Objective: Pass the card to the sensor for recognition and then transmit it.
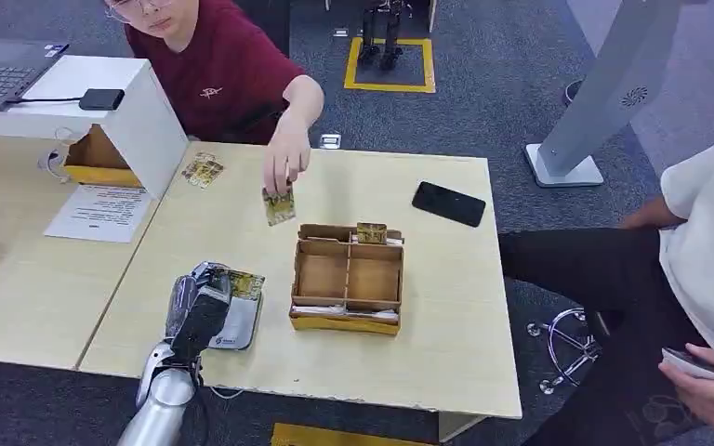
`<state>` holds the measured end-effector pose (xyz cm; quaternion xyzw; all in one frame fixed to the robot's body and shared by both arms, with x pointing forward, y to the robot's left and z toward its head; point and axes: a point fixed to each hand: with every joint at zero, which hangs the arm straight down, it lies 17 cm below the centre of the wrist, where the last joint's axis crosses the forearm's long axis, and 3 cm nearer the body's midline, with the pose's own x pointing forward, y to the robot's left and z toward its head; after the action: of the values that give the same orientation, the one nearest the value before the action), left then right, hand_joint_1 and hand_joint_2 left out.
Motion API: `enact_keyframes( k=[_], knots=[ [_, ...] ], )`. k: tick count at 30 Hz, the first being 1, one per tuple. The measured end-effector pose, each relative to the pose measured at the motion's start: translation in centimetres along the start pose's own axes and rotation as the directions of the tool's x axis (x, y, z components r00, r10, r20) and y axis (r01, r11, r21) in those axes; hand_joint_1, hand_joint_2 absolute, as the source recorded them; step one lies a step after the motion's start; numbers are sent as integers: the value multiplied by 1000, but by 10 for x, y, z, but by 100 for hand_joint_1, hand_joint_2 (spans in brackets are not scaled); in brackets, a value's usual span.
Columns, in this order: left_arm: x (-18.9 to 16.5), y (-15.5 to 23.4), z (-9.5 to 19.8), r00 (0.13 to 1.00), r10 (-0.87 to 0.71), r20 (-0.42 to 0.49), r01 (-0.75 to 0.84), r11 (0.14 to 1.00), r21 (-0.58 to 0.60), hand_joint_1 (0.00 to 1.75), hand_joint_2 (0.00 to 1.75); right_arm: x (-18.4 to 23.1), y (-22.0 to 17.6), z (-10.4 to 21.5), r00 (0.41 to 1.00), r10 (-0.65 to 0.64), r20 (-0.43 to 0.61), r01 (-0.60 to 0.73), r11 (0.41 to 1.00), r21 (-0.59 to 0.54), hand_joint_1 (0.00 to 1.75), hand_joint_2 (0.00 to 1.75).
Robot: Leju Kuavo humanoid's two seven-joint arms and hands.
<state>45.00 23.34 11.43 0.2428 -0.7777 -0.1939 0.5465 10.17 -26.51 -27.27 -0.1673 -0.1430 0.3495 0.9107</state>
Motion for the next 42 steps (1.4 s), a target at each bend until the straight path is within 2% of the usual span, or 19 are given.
enact_keyframes(
  k=[17, 30, 37, 39, 42],
  knots=[
    [-45, -1, 15, 990, -114, -86, 110, 992, -55, 175, 175, -1, 1, 0, 1000, 20, -4, -20, 1000, 1, 0, 0],
    [-61, -1, 21, 982, -152, -114, 144, 987, -70, 175, 175, 0, 1, 1, 999, 34, -1, -34, 999, -1, 0, 0],
    [-70, 2, 25, 966, -226, -122, 218, 973, -78, 175, 175, 1, 1, 1, 999, 40, 6, -40, 999, 0, 0, 0],
    [-73, 4, 26, 955, -268, -128, 260, 963, -75, 175, 175, 1, 2, 1, 999, 41, 6, -41, 999, 0, 0, 0],
    [-84, 14, 25, 880, -458, -125, 452, 889, -74, 175, 175, 1, 2, 1, 999, 45, 8, -45, 999, -1, 0, 0]
  ],
)
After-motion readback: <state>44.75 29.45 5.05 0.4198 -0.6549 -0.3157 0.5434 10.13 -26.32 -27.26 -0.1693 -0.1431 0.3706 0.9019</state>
